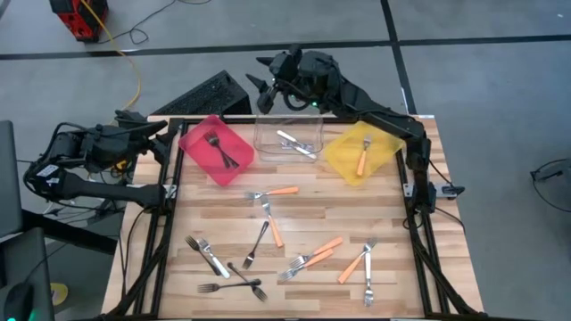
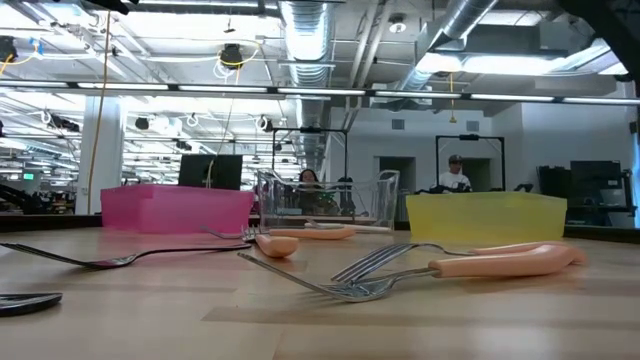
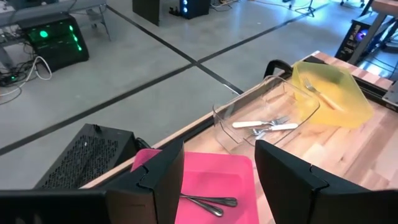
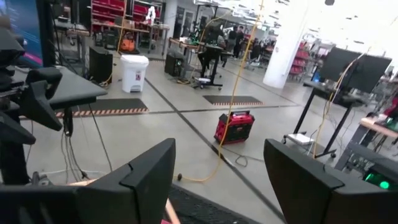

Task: Sort silverware by color (type)
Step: Put the white fork into the transparent bin

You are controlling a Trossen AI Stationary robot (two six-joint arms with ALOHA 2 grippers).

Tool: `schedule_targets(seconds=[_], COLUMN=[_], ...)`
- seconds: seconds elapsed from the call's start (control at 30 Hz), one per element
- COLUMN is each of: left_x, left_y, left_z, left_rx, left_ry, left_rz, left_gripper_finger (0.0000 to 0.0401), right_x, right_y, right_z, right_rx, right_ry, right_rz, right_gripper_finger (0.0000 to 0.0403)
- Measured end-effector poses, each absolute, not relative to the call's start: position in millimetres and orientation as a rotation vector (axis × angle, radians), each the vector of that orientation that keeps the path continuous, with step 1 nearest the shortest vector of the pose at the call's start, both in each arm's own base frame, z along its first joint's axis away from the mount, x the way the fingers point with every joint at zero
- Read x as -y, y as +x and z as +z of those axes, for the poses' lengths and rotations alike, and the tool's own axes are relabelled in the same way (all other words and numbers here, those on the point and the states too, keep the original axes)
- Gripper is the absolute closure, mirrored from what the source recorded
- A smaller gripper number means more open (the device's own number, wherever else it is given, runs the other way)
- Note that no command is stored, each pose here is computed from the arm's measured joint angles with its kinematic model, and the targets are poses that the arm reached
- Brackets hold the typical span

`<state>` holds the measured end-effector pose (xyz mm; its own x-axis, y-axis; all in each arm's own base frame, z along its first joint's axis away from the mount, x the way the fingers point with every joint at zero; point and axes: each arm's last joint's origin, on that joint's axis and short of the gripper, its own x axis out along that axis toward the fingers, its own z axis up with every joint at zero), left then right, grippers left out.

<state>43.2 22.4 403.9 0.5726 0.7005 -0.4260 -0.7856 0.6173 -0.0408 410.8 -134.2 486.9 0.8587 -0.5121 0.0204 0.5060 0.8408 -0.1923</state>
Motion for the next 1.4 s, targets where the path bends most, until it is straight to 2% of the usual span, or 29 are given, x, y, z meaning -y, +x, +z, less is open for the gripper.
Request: schedule_targets(seconds=[0.33,0.63,0.87,1.03,1.17,1.33,1.4], left_x=[-22.4,-21.9,-21.3,-21.0,-20.8,-22.3,-23.2], left_y=[43.3,44.5,46.6,54.7,68.3,93.5,106.6], left_z=[404.0,404.8,404.4,407.8,411.8,412.5,412.3], left_rx=[-0.388,-0.387,-0.4,-0.368,-0.341,-0.351,-0.352], left_ry=[-0.242,-0.246,-0.256,-0.294,-0.327,-0.334,-0.342], left_rz=[0.88,0.85,0.821,0.781,0.723,0.703,0.703], left_gripper_finger=[0.0219,0.0219,0.0219,0.0219,0.0219,0.0219,0.0219], right_x=[118.2,80.0,42.9,21.2,3.2,-21.3,-27.3], right_y=[358.9,277.2,209.3,187.0,183.9,184.6,178.8], right_z=[531.3,558.8,555.6,539.3,528.6,522.8,520.6], right_rx=[0.011,-0.151,-0.341,-0.533,-0.657,-0.687,-0.679], right_ry=[-0.243,-0.222,0.026,0.172,0.127,-0.009,-0.044], right_rz=[-0.544,-0.481,-0.411,-0.382,-0.367,-0.29,-0.316], right_gripper_finger=[0.0132,0.0132,0.0132,0.0132,0.0132,0.0132,0.0132])
